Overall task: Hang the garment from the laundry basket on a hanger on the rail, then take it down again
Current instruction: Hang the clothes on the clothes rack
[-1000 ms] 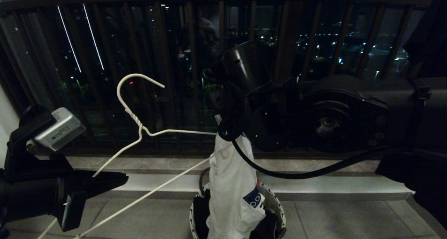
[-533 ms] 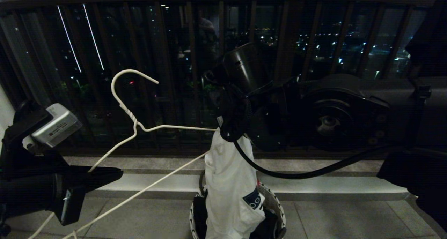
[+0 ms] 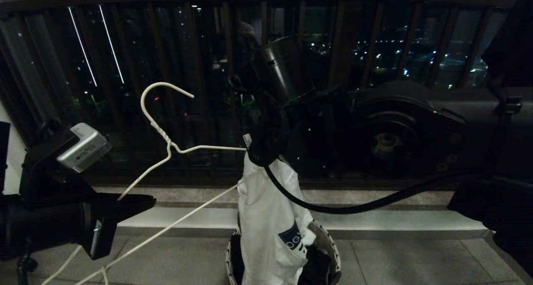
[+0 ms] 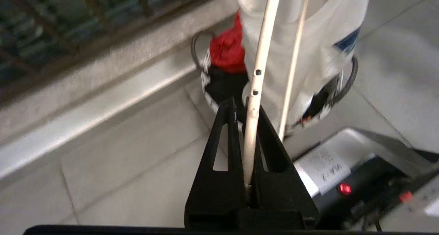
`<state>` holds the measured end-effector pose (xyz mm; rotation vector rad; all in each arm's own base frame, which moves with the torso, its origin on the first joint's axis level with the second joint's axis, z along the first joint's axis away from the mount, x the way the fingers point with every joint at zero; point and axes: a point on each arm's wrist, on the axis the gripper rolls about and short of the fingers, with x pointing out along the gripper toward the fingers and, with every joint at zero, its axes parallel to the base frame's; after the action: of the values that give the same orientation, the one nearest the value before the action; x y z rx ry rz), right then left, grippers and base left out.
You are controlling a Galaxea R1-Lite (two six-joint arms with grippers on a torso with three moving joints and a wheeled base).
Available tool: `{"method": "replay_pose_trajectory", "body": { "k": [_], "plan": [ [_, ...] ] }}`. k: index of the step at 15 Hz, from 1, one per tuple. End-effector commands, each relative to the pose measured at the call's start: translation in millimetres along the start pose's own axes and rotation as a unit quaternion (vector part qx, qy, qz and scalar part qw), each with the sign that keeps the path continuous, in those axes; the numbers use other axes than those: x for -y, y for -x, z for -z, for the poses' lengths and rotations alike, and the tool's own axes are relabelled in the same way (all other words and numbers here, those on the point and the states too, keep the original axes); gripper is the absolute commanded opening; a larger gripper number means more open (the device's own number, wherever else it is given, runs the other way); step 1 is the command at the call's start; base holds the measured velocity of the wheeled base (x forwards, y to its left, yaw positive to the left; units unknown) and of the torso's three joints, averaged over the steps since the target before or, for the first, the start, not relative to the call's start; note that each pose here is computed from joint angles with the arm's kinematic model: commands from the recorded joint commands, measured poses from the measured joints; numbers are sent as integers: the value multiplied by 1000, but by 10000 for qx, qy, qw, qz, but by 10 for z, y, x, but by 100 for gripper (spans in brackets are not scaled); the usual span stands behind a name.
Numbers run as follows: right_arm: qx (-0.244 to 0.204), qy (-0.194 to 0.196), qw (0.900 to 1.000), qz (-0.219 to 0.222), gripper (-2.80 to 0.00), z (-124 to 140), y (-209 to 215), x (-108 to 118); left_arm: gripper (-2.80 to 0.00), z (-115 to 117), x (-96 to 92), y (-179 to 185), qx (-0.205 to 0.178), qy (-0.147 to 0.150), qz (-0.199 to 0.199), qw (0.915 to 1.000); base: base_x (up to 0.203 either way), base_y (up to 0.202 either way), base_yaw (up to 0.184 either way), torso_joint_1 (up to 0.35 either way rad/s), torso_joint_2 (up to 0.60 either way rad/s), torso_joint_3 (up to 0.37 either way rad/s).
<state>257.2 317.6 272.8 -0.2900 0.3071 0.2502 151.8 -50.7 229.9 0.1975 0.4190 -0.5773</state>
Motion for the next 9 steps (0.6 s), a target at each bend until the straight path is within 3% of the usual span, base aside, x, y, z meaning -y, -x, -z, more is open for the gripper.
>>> {"method": "replay_pose_trajectory", "body": {
  "k": [1, 3, 5, 9],
  "plan": [
    [12, 30, 10000, -61, -280, 6, -10, -90, -280, 24, 0, -132, 157, -47, 44, 9999, 0, 0, 0, 0, 0, 0],
    [64, 12, 9999, -145, -280, -5, 12, -125, -280, 18, 15, -237, 460, 68, 100, 9989, 0, 0, 0, 0, 0, 0],
    [171, -65, 9996, -227, -280, -51, -10, -157, -280, 61, 48, -343, 475, 82, 222, 9986, 0, 0, 0, 0, 0, 0],
    [486, -287, 9978, -350, -280, -130, -9, -209, -280, 106, 75, -565, 853, 184, 324, 9957, 0, 0, 0, 0, 0, 0]
  ]
}}
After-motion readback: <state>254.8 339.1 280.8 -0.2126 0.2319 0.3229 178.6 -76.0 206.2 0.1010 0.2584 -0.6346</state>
